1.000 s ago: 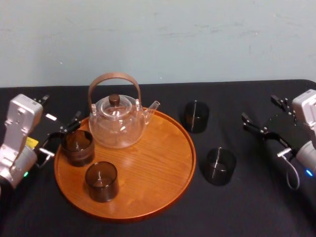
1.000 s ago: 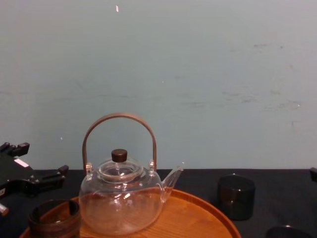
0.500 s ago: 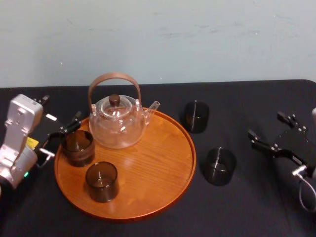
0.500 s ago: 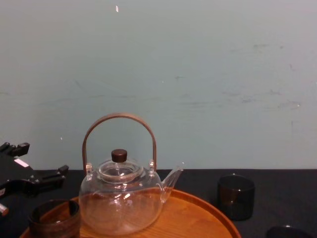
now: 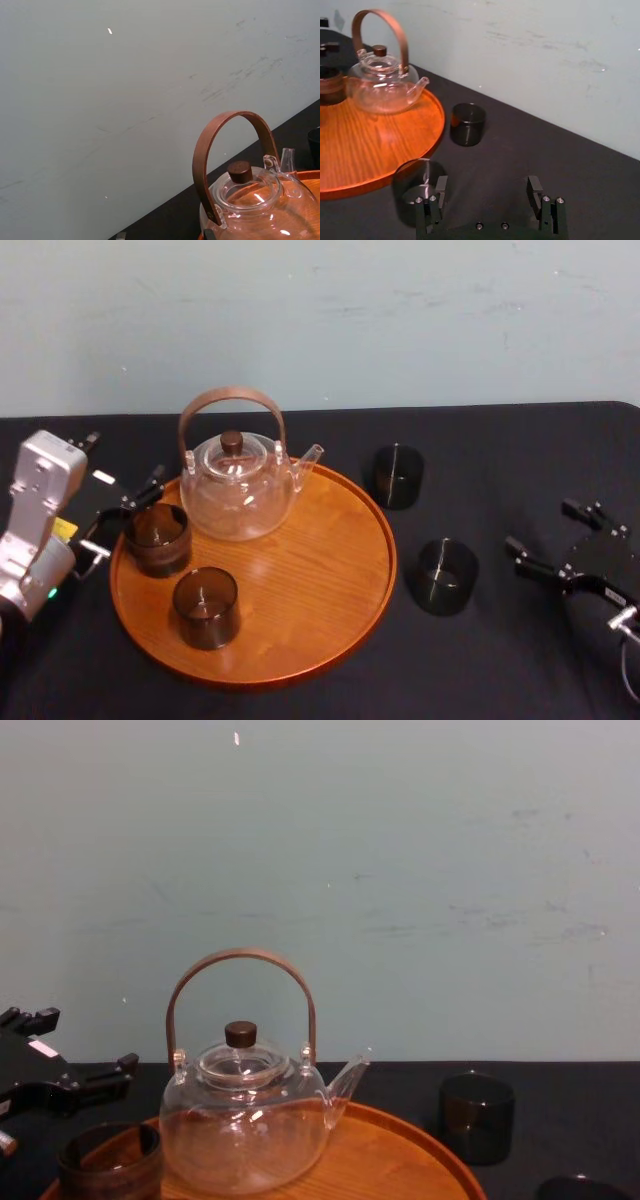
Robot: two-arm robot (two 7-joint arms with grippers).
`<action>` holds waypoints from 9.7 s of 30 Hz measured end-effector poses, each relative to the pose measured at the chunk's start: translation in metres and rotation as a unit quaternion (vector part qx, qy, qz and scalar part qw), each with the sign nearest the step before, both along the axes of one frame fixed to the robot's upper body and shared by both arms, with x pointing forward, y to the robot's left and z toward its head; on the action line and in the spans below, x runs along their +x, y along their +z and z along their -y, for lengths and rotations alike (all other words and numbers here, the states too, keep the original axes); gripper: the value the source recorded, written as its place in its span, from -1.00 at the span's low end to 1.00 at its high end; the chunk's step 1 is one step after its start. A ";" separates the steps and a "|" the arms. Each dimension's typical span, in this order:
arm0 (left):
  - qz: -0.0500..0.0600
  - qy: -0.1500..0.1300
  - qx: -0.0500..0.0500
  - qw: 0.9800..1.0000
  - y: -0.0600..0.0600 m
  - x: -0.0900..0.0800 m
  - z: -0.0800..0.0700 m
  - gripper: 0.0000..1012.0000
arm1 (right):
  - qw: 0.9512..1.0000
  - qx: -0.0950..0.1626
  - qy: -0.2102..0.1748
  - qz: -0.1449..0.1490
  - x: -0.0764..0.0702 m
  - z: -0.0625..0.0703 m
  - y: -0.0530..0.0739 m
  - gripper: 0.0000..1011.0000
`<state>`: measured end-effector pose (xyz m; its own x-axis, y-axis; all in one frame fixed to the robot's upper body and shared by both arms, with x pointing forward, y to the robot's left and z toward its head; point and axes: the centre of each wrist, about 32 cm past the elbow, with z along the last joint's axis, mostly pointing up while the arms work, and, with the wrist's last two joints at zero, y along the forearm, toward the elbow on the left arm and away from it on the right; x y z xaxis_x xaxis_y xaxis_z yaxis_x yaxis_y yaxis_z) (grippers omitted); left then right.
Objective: Pick up the glass from the table and place it on the tray.
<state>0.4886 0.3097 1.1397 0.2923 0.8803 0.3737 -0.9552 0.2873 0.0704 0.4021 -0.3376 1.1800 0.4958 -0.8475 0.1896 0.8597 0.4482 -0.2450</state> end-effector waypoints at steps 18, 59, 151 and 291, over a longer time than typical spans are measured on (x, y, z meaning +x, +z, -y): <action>0.000 0.000 0.000 1.000 0.000 0.000 0.000 0.98 | 0.998 -0.007 0.053 -0.041 -0.014 -0.010 -0.002 0.98; 0.000 0.000 0.000 1.000 0.000 0.000 0.000 0.98 | 0.993 -0.005 0.072 -0.094 0.016 -0.030 -0.015 0.98; 0.000 0.000 0.000 1.000 0.000 0.000 0.000 0.98 | 0.994 -0.006 0.097 -0.052 0.054 -0.039 0.009 0.79; 0.000 0.000 0.000 1.000 0.000 0.000 0.000 0.98 | 0.948 -0.006 0.307 -0.082 0.091 -0.123 -0.024 0.98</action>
